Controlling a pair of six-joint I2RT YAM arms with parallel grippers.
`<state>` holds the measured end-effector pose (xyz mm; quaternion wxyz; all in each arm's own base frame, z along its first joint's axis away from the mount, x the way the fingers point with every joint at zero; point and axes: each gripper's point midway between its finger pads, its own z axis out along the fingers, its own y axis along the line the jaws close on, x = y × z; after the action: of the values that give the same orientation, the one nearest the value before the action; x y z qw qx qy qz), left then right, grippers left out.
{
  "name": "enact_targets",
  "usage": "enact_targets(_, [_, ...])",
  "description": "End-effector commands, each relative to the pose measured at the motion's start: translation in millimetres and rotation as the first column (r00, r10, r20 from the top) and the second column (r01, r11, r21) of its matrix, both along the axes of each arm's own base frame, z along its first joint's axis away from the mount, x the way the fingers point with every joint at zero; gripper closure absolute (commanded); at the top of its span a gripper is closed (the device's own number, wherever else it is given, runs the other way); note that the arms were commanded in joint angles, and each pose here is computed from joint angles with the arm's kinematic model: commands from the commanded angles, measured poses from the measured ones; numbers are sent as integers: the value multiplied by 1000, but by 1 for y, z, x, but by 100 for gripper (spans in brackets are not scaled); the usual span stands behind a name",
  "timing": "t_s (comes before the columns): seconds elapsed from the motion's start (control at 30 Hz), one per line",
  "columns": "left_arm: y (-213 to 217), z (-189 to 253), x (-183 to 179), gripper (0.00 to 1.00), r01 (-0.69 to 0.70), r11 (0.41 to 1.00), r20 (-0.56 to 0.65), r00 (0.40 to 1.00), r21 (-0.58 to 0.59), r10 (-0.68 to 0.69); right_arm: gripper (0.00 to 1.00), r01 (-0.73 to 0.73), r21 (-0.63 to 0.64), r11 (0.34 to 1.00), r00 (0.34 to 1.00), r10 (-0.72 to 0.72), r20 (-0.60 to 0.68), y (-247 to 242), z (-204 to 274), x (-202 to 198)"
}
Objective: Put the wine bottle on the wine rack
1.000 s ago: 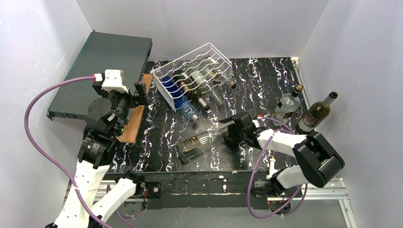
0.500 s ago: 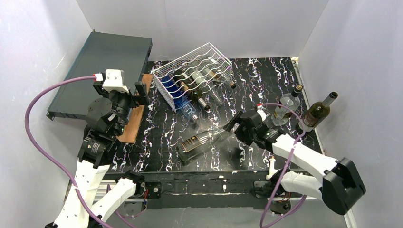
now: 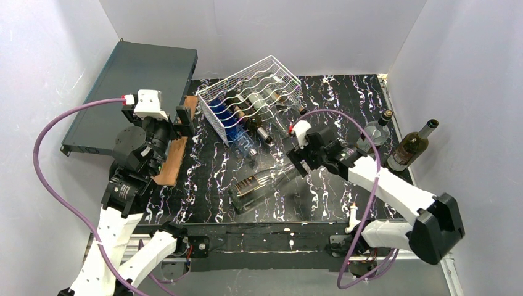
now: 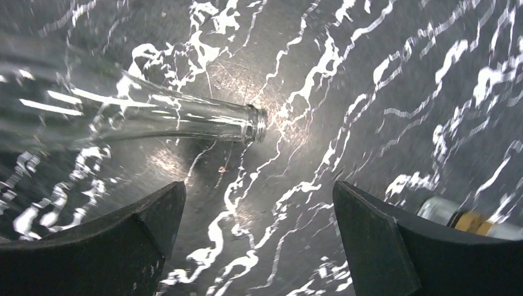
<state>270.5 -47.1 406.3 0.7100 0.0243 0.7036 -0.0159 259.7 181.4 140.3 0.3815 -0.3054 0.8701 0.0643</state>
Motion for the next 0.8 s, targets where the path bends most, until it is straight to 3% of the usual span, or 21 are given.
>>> enact_targets(0.0, [-1, 10, -4, 1, 10, 1000, 36, 999, -18, -9, 2, -441, -267, 857, 885, 465, 28, 17, -2, 14])
enact_targets(0.03, [-2, 10, -5, 1, 15, 1000, 36, 999, -19, -14, 2, -513, -289, 808, 845, 534, -6, 21, -9, 11])
enact_targets(0.2, [-1, 11, -5, 1, 7, 1000, 43, 999, -15, -6, 2, -760, -123, 638, 647, 761, -47, 59, -11, -18])
enact_targets(0.4, [2, 19, -15, 1, 13, 1000, 73, 997, -18, -12, 2, -813, -198, 548, 560, 828, -5, 64, -17, -8])
enact_targets(0.53, [12, 19, -16, 1, -38, 999, 81, 996, 4, 37, 2, -855, -152, 495, 511, 855, -89, 67, -33, -15])
enact_targets(0.77, [15, 21, -17, 1, -48, 999, 87, 995, 5, 48, 3, -885, -109, 453, 464, 880, -101, 81, -62, -12])
